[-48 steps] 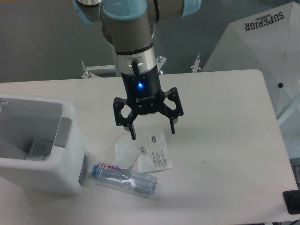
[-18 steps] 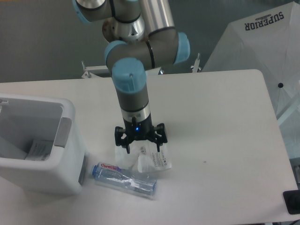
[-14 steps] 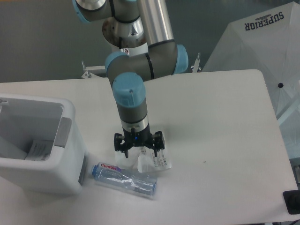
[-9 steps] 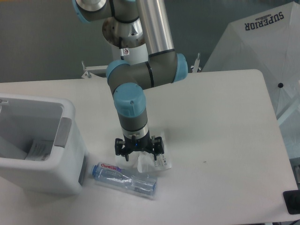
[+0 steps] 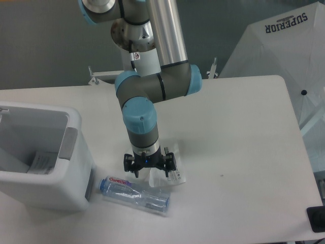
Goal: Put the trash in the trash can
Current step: 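Close the gripper on the white wrapper and lift it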
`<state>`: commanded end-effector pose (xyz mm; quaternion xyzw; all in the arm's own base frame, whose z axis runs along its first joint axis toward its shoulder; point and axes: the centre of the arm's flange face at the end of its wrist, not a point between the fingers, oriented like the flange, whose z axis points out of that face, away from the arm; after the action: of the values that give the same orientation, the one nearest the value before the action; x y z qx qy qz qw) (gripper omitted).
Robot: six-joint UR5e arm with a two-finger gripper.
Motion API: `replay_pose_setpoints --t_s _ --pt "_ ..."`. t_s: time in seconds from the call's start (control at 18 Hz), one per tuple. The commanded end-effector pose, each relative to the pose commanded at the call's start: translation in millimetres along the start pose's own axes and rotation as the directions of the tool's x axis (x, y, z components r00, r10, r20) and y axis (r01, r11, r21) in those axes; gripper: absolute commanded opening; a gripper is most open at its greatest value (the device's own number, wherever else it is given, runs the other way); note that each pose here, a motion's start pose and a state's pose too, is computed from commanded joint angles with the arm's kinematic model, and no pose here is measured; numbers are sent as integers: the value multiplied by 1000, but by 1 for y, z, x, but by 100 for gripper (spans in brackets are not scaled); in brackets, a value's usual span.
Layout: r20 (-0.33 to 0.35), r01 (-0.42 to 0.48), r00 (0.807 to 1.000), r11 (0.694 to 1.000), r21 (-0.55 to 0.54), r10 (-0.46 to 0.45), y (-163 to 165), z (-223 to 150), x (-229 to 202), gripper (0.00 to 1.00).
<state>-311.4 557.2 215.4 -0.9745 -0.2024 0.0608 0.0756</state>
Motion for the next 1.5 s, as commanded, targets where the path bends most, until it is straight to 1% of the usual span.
replay_pose_setpoints --t_s 0.06,0.11,0.33,0.5,0.56,0.61,0.72,0.83,0.89,1.0,1.11,1.22,1.39,1.5 --pt "0 0 1000 1000 -1 0 -2 3 -1 100" --pt "0 1 1000 1000 -5 -1 -3 6 -1 96" --pt "8 -12 1000 1000 -12 12 -3 7 6 76" --pt "6 -17 1000 1000 -13 17 -2 7 8 56" --pt "6 -28 1000 1000 -13 28 -1 6 9 51" --pt "5 -47 999 999 -14 48 0 6 9 43" --pt "2 -63 998 998 -15 63 1 6 12 25" --pt "1 -65 998 998 -14 65 1 5 13 13" --pt "-2 -64 998 998 -12 64 1 4 13 12" --pt "-4 -64 998 998 -9 64 1 3 13 3" --pt "-6 -64 998 998 -10 64 1 4 13 0" --pt "-7 -68 998 998 -12 67 1 4 13 0" --pt "-9 -104 995 994 -14 104 2 3 10 0" --pt "-13 -119 993 993 9 119 3 -13 3 0"
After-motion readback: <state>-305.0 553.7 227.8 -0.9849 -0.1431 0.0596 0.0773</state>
